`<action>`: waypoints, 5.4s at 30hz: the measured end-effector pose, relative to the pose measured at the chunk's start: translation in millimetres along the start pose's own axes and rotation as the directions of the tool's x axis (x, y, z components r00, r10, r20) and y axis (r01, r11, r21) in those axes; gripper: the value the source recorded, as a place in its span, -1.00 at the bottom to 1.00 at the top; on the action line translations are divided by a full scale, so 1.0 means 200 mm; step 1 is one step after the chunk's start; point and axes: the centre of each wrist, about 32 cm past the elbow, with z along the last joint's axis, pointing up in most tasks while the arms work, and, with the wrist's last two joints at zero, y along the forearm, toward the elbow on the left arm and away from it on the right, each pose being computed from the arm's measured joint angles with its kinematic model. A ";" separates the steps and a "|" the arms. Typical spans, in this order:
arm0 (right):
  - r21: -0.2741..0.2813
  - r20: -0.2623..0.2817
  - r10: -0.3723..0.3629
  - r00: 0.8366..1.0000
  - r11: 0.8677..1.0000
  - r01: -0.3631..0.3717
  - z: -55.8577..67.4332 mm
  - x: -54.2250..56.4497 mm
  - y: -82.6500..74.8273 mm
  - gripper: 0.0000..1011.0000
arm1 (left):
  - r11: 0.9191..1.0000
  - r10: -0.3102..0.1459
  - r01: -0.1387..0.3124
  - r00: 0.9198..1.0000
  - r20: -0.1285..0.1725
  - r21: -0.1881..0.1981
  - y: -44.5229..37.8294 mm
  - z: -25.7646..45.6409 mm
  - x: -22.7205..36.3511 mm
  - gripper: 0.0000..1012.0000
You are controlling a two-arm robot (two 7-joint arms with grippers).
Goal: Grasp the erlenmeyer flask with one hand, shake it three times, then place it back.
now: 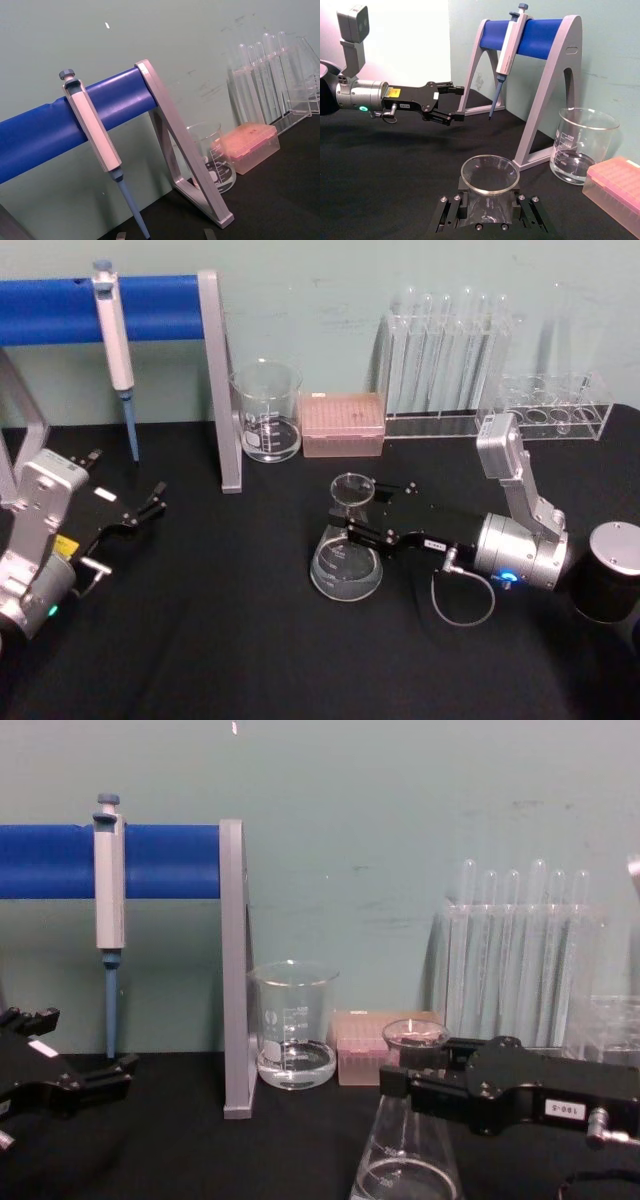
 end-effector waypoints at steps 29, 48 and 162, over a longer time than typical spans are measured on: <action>0.013 -0.068 -0.036 0.997 0.999 0.037 0.00 0.00 -0.01 -0.10 | 1.000 0.000 0.000 1.000 0.000 0.000 0.000 0.000 0.000 0.98; 0.125 -0.044 -0.201 0.979 0.971 0.205 0.21 -0.07 -0.03 -0.10 | 1.000 0.000 0.000 1.000 0.000 0.000 0.000 0.000 0.000 0.98; 0.176 0.026 -0.476 0.879 0.868 0.464 0.29 -0.20 -0.23 -0.10 | 1.000 0.000 0.000 1.000 0.000 0.000 0.000 0.000 0.000 0.98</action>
